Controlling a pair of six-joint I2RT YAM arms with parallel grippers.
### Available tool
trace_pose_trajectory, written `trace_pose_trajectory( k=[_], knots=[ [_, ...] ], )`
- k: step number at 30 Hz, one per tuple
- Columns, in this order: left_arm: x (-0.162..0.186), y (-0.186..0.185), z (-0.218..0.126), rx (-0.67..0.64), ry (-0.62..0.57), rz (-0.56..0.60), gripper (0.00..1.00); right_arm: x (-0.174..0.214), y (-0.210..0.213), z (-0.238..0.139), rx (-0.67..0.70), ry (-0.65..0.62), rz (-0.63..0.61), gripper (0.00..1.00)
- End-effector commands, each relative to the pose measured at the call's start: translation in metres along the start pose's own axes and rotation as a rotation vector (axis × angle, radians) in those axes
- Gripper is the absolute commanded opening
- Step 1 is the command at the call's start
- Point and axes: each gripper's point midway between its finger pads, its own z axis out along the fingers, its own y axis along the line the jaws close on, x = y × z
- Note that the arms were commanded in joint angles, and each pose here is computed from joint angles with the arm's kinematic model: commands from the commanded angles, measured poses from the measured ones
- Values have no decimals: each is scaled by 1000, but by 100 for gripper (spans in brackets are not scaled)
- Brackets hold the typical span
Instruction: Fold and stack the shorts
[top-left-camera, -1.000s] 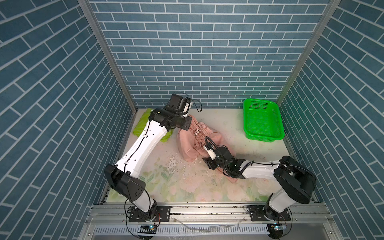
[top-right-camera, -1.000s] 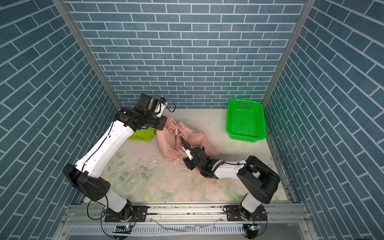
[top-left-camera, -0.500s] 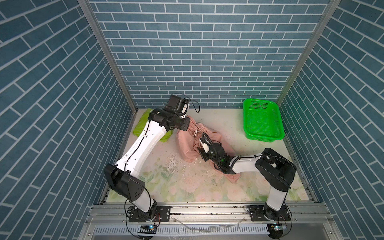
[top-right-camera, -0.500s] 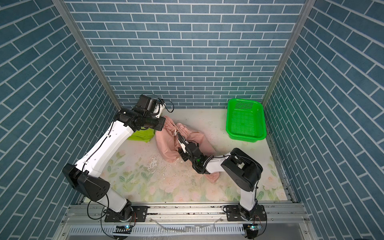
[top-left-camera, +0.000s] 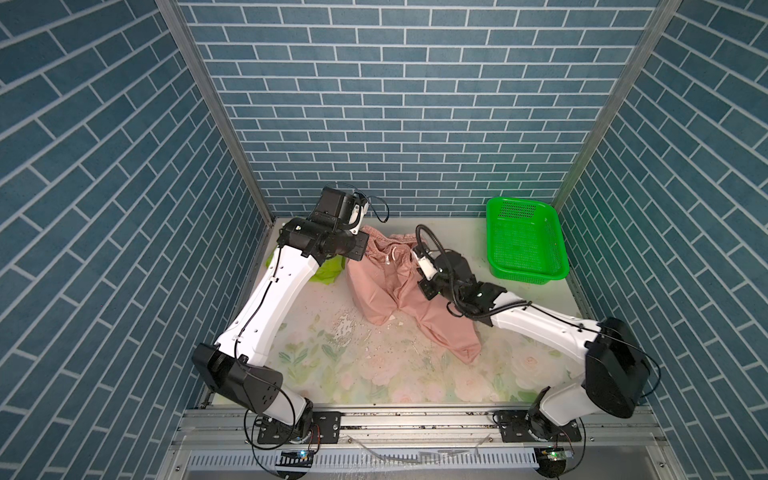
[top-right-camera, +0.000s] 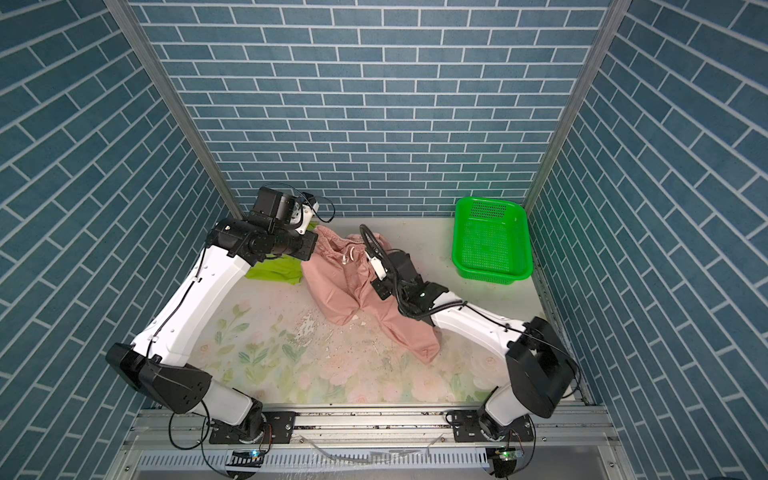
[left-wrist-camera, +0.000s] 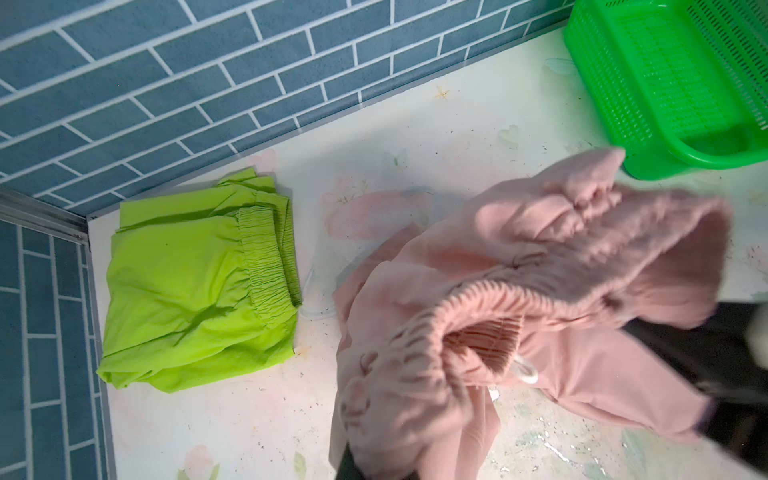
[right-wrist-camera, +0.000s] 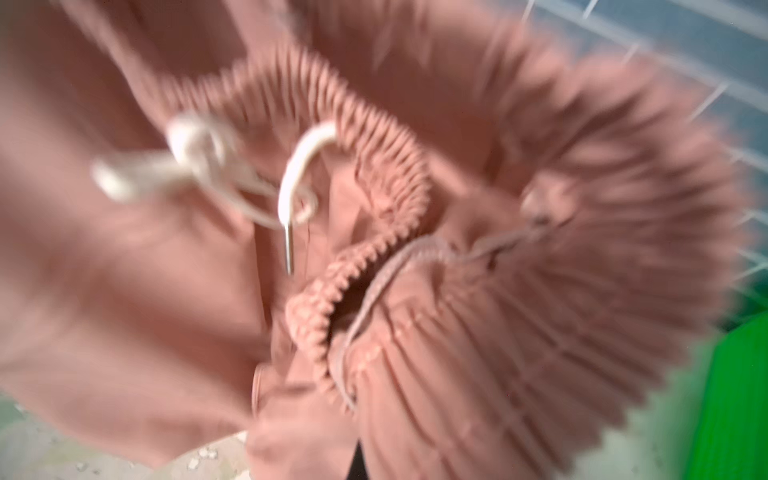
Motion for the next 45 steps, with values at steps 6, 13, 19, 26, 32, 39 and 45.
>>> trace_pose_trajectory(
  k=[6, 13, 19, 26, 32, 39, 45],
  knots=[
    [-31, 14, -106, -23, -167, 56, 0, -31, -27, -126, -40, 202, -187, 0],
    [-38, 8, -204, 5, -375, 67, 0, -83, -32, -231, -101, 6, -191, 0],
    [-28, 8, -255, -1, -457, 58, 0, -103, -28, -280, -165, -84, -176, 0],
    [-12, 5, -234, 28, -346, 25, 0, -117, -16, -288, -262, -48, -117, 0],
    [-12, 16, -167, -22, -174, -18, 0, -96, -55, -229, -66, 121, -66, 0],
    [-11, 65, -5, -153, 67, -131, 0, -48, -131, -93, 77, 292, 12, 0],
    [-15, 88, 118, -145, 130, -185, 0, -3, -175, 49, 53, 357, 49, 0]
  ],
)
